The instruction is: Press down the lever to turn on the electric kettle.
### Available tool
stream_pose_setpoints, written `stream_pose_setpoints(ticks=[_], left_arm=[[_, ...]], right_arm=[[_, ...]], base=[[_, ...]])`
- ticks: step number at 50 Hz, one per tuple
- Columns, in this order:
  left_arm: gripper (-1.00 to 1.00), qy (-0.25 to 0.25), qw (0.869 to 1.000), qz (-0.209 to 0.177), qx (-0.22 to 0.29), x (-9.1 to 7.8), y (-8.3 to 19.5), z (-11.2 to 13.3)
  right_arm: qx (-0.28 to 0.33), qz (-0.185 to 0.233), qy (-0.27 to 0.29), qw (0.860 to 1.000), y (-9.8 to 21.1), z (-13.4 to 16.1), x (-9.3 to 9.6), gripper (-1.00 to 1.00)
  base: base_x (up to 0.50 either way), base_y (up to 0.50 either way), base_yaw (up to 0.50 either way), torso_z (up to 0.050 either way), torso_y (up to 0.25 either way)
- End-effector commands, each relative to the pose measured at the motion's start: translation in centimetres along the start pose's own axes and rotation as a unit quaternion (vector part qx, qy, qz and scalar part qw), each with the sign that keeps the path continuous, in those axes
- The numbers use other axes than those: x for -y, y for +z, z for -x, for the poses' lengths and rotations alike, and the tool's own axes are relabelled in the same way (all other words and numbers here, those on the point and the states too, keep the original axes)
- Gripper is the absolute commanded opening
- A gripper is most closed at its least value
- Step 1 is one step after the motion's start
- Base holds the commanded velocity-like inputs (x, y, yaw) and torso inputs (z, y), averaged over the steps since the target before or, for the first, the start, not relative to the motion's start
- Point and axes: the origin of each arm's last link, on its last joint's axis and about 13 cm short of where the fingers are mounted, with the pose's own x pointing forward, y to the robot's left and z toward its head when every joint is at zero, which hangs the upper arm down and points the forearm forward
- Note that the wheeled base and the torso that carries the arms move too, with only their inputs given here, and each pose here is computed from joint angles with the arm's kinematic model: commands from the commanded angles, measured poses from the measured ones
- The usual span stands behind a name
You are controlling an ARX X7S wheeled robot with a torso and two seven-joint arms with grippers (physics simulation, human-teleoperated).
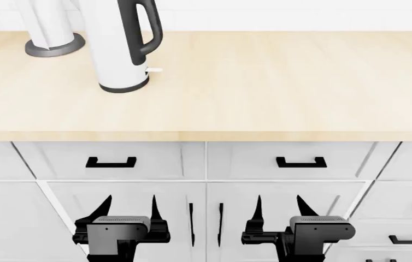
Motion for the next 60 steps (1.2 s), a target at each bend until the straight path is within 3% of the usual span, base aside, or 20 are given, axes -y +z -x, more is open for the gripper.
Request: stream_pose_setpoints(ticks=[1, 7, 36, 60], left_arm=[[1.00, 0.001, 1.000, -0.001, 0.000, 0.0, 0.0, 0.0], [1.00, 0.009, 1.000, -0.001, -0.002, -0.2, 0.0, -0.1], [1.00, 0.023, 0.999, -0.021, -0.004, -0.4, 0.0, -0.4], [1.00, 0.024, 0.999, -0.028, 0.003, -0.3, 0.2, -0.2]], right_arm=[[-0.003, 0.000, -0.002, 1.000, 0.0, -0.1, 0.0, 1.00], [-0.011, -0.001, -0.007, 1.000, 0.2, -0.8, 0.0, 1.00], [0.016, 0.015, 0.015, 1.000, 0.0, 0.0, -0.2, 1.00], [0.031, 0.021, 0.017, 0.999, 0.1, 0.3, -0.1, 1.00]], base=[[0.00, 0.00, 0.00, 0.000, 0.000], [0.00, 0.00, 0.00, 0.000, 0.000], [0.00, 0.47, 0.00, 0.000, 0.000], [0.00, 0.00, 0.00, 0.049, 0.000]])
